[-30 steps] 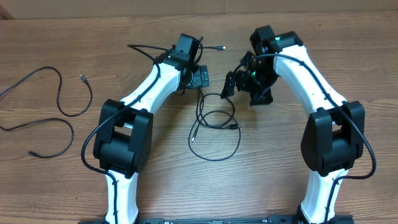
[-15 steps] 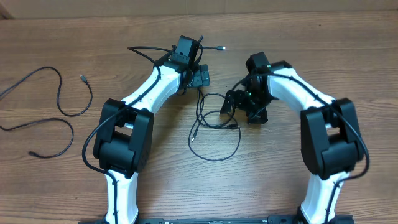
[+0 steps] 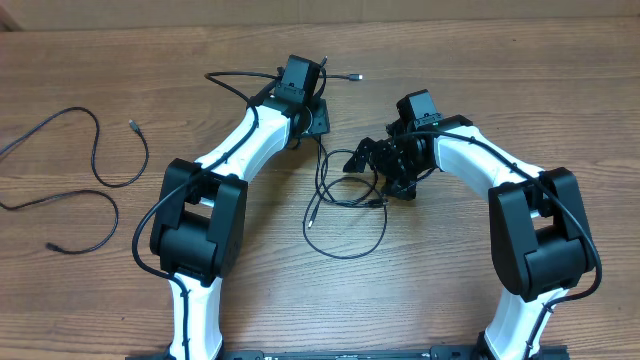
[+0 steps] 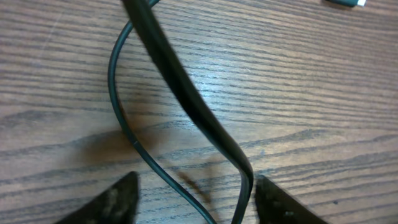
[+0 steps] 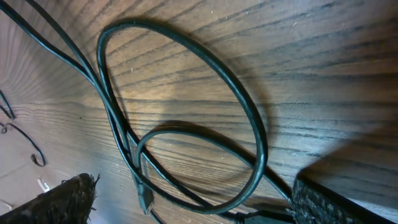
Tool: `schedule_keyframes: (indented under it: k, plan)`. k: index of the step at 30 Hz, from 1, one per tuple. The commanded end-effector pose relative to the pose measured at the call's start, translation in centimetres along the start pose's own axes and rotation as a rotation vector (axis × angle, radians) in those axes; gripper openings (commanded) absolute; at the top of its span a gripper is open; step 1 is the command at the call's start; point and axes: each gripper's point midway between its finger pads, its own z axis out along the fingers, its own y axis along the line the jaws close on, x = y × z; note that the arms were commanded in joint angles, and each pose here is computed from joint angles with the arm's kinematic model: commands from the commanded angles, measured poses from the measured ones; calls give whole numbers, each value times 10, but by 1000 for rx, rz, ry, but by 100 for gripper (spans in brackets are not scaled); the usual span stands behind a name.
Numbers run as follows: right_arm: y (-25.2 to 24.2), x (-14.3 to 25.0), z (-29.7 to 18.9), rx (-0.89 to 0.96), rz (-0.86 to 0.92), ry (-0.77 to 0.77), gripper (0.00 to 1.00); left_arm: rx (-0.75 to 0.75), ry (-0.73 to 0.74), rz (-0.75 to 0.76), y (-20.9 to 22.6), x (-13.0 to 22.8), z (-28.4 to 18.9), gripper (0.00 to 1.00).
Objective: Untangle cables
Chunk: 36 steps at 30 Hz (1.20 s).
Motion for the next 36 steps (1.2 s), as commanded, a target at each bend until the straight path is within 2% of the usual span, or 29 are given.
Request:
schedule_keyframes:
  k: [1, 4, 6, 14, 21, 22, 28, 30, 36]
  plan:
    - [-54, 19, 37, 148, 84, 77, 100, -10, -6, 3, 1, 1, -1, 47]
    - [-54, 18, 37, 147, 82, 75, 100, -4, -15, 2, 0, -1, 1, 31]
    - [-54, 18, 37, 147, 82, 74, 100, -4, -15, 2, 0, -1, 2, 25]
    - [-52, 16, 37, 140, 76, 66, 100, -3, -19, 2, 0, -1, 4, 20]
    - [-52, 16, 37, 140, 75, 65, 100, -6, -13, 1, 1, 0, 4, 21]
    - [-52, 16, 37, 140, 76, 65, 100, -7, -11, 1, 1, 0, 4, 16]
    - [-52, 16, 37, 140, 75, 65, 100, -14, 0, 1, 3, 3, 4, 11]
    - [-52, 16, 37, 140, 76, 65, 100, -14, 0, 5, 3, 3, 4, 6]
    - [-53, 16, 37, 140, 76, 66, 100, -15, 1, 5, 3, 3, 4, 4]
